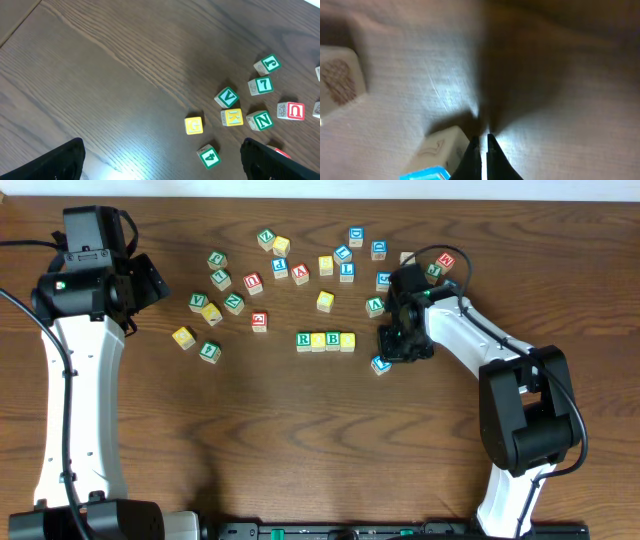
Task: Spell out ROBOT
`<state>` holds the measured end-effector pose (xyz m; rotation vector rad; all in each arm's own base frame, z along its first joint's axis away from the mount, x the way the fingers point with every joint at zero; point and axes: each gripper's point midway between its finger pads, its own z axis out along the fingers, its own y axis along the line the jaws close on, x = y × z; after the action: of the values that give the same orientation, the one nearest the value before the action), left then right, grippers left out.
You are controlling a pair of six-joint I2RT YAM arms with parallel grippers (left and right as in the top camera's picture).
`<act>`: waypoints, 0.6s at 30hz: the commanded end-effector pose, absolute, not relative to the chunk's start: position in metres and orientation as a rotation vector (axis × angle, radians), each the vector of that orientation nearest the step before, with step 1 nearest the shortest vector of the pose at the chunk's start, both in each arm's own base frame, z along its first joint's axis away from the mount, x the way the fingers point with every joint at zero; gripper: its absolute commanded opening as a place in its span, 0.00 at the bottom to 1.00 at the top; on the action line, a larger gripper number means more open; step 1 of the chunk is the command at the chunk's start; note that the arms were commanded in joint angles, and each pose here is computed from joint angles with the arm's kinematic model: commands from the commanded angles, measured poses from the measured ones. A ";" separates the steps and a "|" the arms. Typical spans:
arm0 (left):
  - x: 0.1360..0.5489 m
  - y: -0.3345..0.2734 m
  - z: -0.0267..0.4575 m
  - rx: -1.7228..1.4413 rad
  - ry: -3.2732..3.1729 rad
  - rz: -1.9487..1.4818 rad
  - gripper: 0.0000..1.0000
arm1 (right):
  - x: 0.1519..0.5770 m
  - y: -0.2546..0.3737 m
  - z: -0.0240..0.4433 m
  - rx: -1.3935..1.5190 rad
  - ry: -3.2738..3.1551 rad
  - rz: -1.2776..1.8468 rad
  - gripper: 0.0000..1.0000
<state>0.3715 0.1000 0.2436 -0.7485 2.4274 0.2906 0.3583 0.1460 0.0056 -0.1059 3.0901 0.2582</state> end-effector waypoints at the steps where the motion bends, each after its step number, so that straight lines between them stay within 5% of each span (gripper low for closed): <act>1: 0.367 0.104 0.243 -0.760 2.424 0.315 0.98 | 0.364 0.150 0.022 -0.096 3.068 0.268 0.01; 8: 0.367 0.104 0.243 -0.760 2.424 0.315 0.98 | 0.355 0.149 0.057 -0.138 3.052 0.278 0.01; 18: 0.367 0.104 0.243 -0.760 2.424 0.315 0.98 | 0.321 0.153 0.048 -0.234 3.156 0.249 0.01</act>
<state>0.3714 0.1000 0.2435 -0.7486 2.4277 0.2908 0.3292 0.1463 0.0475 -0.1626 3.1528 0.2407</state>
